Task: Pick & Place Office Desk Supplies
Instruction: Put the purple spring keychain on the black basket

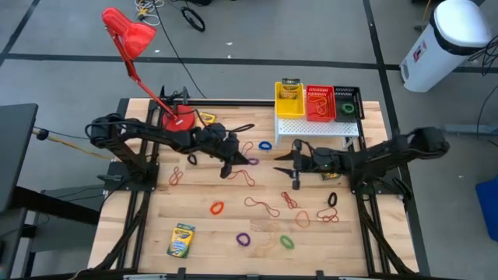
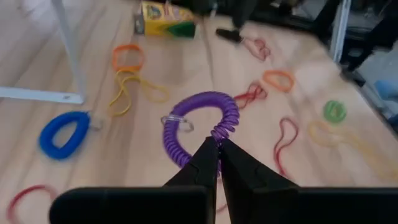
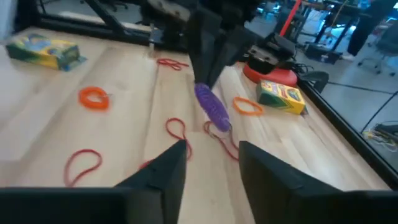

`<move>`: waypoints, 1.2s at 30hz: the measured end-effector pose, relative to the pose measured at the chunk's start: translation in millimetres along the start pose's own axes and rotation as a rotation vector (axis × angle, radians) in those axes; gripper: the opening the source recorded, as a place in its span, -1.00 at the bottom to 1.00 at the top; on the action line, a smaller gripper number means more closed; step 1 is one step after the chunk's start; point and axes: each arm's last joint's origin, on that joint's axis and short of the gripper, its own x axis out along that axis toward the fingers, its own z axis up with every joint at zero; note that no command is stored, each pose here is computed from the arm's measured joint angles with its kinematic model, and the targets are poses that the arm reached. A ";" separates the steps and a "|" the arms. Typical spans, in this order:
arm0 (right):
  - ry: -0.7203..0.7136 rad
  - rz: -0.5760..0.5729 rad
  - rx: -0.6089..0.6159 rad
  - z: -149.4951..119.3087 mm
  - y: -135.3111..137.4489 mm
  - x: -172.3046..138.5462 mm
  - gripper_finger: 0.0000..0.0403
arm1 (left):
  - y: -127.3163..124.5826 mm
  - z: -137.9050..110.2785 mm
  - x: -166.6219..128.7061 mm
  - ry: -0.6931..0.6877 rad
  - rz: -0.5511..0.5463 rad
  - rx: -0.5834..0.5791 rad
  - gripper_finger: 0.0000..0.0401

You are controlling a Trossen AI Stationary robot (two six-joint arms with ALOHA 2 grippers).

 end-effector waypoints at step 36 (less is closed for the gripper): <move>-0.001 -0.072 -0.156 27.5 3.8 61.5 -0.88 | -7.4 21.8 -15.1 -0.132 0.121 0.061 -0.33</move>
